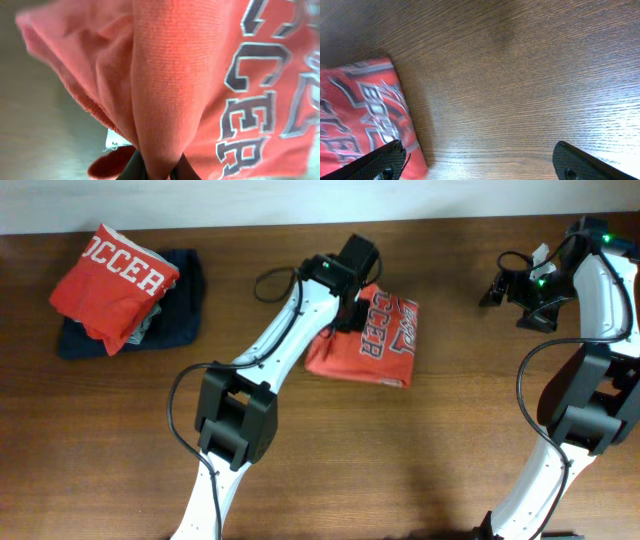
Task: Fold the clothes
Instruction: 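Lift the shirt with the left gripper and carry it to the upper-left pile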
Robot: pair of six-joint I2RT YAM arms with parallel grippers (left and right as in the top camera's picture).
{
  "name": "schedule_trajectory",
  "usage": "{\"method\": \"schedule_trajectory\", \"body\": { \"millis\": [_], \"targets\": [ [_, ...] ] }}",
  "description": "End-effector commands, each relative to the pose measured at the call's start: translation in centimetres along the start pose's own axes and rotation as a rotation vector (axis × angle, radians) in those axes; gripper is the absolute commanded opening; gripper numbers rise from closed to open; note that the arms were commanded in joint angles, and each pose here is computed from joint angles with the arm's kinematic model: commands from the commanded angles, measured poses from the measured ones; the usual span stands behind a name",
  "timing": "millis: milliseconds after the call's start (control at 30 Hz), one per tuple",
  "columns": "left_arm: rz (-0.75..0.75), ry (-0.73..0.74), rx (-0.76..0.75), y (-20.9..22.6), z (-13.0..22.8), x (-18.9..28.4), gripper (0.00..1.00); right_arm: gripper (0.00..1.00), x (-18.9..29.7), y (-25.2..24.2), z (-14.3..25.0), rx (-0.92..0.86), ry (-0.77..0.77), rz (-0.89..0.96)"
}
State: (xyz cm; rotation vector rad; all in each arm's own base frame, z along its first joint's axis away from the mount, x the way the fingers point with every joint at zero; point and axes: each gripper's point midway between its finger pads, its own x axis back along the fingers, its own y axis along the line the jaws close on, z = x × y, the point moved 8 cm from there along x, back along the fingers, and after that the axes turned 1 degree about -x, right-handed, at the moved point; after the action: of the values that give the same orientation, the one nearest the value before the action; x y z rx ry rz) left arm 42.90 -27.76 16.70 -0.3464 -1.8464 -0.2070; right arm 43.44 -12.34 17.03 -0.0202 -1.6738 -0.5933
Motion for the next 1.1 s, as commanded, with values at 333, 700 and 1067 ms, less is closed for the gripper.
{"method": "schedule_trajectory", "body": {
  "millis": [333, 700, 1067],
  "targets": [
    [-0.292, -0.221, -0.101, 3.1, -4.0, 6.0, 0.00, 0.99, 1.4, 0.3, -0.1, 0.016, -0.036, 0.011],
    [-0.403, -0.336, -0.062, 12.1, -6.6, 12.1, 0.00, 0.99, 1.4, 0.3, -0.1, 0.016, -0.036, 0.011],
    [-0.486, -0.442, 0.284, 23.8, -5.0, 18.7, 0.00, 0.99, 1.4, 0.3, -0.1, 0.016, -0.036, 0.011]
  ]
}}
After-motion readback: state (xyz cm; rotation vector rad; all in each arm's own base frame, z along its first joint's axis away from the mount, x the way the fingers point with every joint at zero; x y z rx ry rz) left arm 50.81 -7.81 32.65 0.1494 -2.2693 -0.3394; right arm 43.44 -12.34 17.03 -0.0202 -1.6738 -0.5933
